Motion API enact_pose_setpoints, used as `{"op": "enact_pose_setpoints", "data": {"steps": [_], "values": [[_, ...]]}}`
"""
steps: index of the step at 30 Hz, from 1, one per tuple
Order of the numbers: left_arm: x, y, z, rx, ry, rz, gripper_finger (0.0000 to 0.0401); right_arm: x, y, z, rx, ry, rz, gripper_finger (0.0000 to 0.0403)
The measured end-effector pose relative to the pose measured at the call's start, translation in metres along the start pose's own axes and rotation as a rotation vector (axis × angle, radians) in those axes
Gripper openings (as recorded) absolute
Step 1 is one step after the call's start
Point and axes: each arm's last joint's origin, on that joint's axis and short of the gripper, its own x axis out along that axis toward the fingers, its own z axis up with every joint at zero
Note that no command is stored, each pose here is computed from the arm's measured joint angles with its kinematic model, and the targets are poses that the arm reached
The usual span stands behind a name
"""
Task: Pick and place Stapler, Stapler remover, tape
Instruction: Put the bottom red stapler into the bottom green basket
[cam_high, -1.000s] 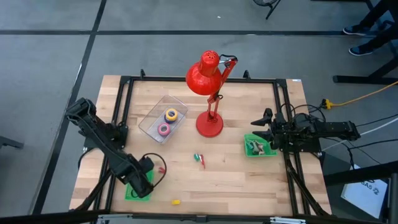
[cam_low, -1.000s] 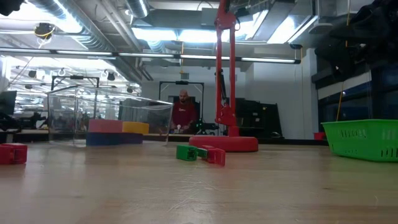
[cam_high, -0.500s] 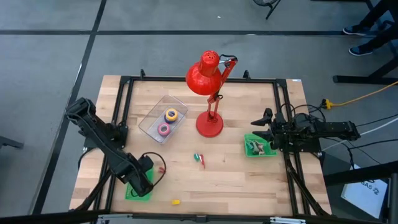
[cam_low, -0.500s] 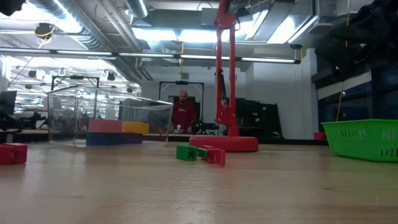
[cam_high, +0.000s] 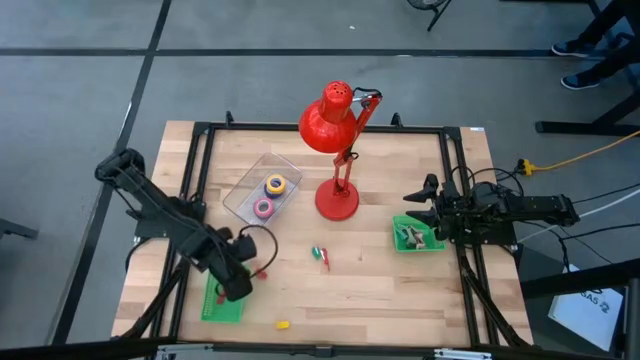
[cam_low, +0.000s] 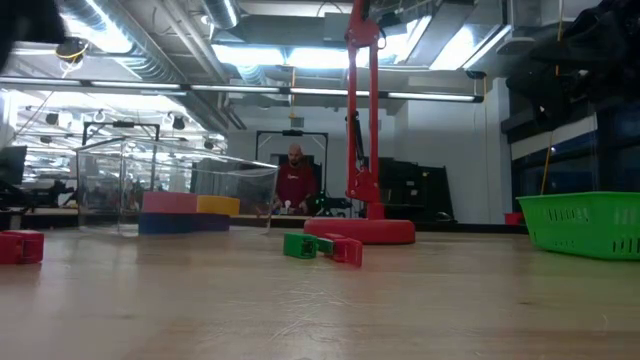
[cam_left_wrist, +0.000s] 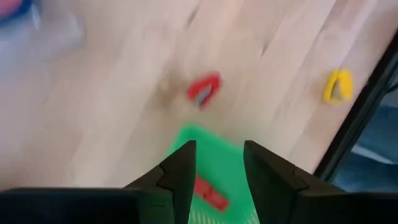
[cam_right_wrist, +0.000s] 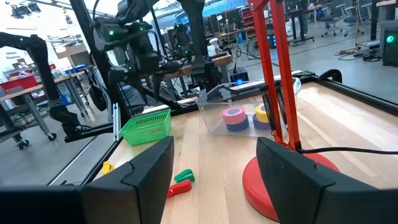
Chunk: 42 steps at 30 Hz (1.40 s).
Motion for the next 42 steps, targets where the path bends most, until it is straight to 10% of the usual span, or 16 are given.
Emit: {"op": "enact_pose_setpoints", "data": {"steps": [22,42], "values": [[0.001,0.038,0.103,-0.21,-0.295,-0.11,0.0129,0.0,0.0,0.0,0.0,0.0,0.0,0.0232],[0.001,0.042,0.107,-0.11,-0.296,-0.09,0.0129,0.0,0.0,0.0,0.0,0.0,0.0,0.0232]]}}
